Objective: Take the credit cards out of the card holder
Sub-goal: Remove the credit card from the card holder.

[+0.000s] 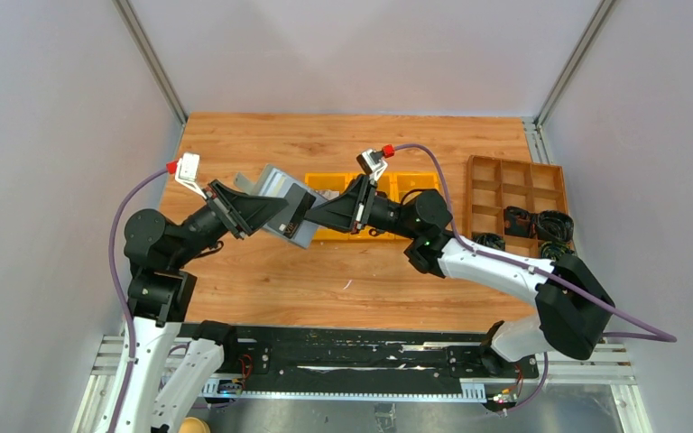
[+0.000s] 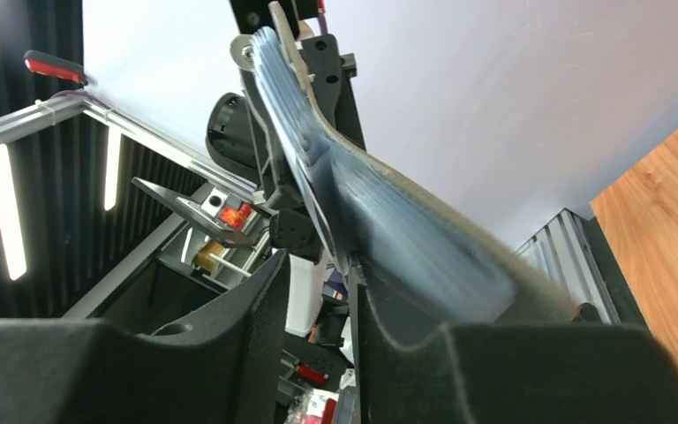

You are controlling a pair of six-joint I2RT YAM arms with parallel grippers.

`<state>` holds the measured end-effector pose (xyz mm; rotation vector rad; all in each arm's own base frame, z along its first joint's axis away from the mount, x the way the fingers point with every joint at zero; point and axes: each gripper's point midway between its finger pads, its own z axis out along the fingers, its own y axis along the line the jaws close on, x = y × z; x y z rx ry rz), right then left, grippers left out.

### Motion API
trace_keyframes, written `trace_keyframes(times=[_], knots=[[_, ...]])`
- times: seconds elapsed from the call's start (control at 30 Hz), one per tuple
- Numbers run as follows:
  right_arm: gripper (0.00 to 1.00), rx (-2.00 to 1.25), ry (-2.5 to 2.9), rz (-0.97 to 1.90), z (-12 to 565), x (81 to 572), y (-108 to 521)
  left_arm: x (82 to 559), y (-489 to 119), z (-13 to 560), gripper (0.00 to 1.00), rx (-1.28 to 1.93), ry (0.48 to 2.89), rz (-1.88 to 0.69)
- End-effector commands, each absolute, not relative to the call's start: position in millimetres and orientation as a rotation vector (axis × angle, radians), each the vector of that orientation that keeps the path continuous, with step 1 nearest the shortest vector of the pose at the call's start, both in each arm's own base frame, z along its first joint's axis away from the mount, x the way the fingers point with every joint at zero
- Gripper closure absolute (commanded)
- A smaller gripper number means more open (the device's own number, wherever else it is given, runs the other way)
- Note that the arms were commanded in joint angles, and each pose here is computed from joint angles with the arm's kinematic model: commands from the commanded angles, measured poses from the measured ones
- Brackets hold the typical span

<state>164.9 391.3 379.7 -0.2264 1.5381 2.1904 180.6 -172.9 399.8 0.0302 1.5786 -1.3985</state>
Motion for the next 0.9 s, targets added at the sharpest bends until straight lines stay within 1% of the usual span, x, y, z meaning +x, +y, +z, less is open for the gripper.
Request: trace_keyframes(times=[0.0,0.07,0.1,0.23,0.37,0.5,0.67,0.87], knots=[[0.58,-0.233,1.455,2.221,396.1,159.6,390.8,173.0,-170.1,424.9,1.0,0.055,1.506,-1.399],[0.54,-0.231,1.43,2.246,401.3,160.9,392.9,173.2,-170.3,425.5,1.0,0.053,1.509,-1.403],[0.54,-0.23,1.424,2.261,403.2,160.9,394.2,172.9,-170.7,426.9,1.0,0.058,1.509,-1.404],[0.64,-0.228,1.383,2.309,414.3,162.5,397.0,171.9,-171.0,438.3,1.0,0.065,1.497,-1.409],[0.67,-0.227,1.37,2.312,416.5,163.8,397.8,171.4,-171.1,438.1,1.0,0.067,1.499,-1.41],[0.78,-0.225,1.35,2.313,419.2,164.0,396.7,172.5,-171.2,431.8,1.0,0.069,1.511,-1.403],[0.99,-0.225,1.326,2.319,416.2,161.7,390.5,176.9,-169.9,422.3,1.0,0.059,1.525,-1.378],[1.0,-0.163,1.345,2.265,391.3,165.6,373.4,184.5,-164.1,424.1,1.0,0.035,1.511,-1.321]])
